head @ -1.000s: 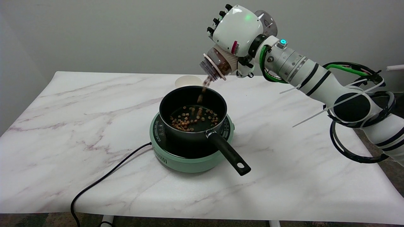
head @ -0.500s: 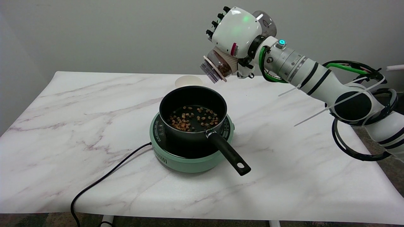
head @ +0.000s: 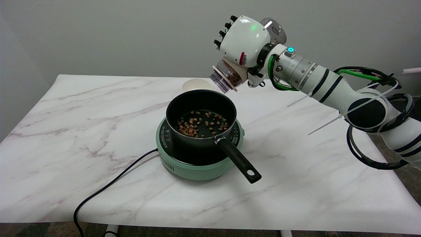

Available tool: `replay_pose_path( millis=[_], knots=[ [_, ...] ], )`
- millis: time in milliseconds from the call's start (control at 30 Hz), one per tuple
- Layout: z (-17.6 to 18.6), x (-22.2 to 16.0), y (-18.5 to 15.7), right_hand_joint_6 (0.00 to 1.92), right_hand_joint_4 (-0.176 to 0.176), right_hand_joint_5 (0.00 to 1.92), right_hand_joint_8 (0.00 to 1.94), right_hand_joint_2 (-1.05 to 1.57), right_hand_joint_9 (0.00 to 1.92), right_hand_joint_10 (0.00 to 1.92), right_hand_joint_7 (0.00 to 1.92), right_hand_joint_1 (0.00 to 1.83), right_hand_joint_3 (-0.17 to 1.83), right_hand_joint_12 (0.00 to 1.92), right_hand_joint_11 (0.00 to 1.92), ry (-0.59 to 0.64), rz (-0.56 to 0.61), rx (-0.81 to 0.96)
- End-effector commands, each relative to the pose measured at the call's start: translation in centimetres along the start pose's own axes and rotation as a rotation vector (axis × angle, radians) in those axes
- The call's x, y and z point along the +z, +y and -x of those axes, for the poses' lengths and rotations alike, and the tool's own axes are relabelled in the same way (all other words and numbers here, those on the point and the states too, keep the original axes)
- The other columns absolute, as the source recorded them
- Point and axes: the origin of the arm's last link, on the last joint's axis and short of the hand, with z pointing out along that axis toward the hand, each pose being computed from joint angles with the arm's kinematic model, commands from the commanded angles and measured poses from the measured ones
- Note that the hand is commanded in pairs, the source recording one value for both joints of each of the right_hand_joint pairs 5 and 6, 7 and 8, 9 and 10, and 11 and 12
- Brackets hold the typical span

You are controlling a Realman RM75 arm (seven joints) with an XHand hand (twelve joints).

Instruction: Pour the contents of the bottle into the soup pot.

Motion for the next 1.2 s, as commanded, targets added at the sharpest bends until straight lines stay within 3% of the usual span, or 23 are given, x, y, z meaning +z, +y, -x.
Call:
replay_pose_path(
  millis=[33, 300, 1200],
  knots=[
    [0.1, 0.3, -0.1, 1.50, 0.000, 1.50, 1.41, 0.96, 1.26, 1.26, 1.41, 1.27, 0.53, 1.07, 1.07, -0.028, -0.042, -0.095],
    [0.9, 0.0, -1.7, 1.51, 0.000, 1.51, 1.41, 0.96, 1.26, 1.26, 1.41, 1.27, 0.53, 1.07, 1.07, -0.049, -0.081, -0.036],
    [0.4, 0.2, -0.5, 1.50, 0.000, 1.50, 1.40, 0.95, 1.26, 1.26, 1.40, 1.28, 0.54, 1.07, 1.07, -0.044, -0.065, -0.064]
  ],
)
